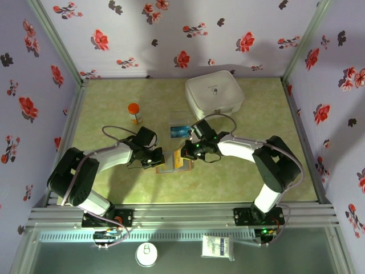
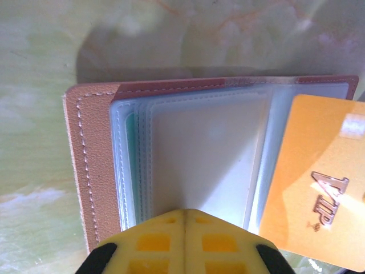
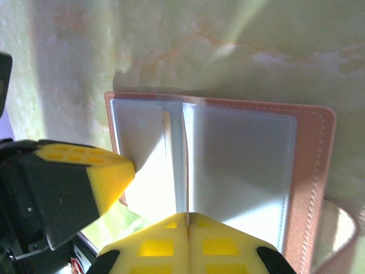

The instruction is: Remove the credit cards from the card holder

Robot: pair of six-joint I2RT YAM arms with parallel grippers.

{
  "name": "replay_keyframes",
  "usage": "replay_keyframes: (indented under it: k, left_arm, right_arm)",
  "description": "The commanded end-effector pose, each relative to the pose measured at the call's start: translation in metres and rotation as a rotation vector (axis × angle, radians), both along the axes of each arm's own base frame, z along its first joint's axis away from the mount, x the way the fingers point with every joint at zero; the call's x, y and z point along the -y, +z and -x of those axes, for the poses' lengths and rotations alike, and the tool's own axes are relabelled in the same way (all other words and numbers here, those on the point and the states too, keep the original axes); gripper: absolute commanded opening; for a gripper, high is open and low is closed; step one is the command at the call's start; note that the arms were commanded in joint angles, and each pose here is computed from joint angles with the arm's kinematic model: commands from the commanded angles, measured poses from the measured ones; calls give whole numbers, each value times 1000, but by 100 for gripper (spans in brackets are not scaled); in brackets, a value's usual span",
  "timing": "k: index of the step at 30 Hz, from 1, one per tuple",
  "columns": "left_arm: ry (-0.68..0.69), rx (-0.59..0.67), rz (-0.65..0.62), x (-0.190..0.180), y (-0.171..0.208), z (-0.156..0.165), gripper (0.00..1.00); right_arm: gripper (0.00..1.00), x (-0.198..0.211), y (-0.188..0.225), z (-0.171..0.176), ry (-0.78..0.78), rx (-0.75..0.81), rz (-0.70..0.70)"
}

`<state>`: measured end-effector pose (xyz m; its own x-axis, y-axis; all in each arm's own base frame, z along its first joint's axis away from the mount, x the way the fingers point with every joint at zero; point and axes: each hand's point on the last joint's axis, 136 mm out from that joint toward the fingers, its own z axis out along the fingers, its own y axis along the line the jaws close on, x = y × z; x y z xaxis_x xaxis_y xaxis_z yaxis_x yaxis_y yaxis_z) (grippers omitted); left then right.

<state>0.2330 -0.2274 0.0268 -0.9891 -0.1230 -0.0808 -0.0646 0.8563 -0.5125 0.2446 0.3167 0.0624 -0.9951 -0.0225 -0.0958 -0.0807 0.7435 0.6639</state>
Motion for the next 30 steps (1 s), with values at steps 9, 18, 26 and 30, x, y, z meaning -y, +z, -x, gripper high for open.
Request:
replay_keyframes:
  k: [9, 18, 26, 30]
  left_arm:
    - [13, 55, -49, -10, 18, -9, 4]
    - [41, 103, -49, -20, 37, -22, 6]
    - [70, 100, -55, -30, 34, -30, 6]
    - [85, 101, -61, -36, 34, -35, 6]
  right_arm:
    - [3, 24, 32, -20, 115, 182, 161]
    - [1, 34, 57, -42, 482, 469, 348]
    - [0, 30, 66, -70, 845, 644, 453]
    - [0, 35, 59, -82, 1049, 644, 523]
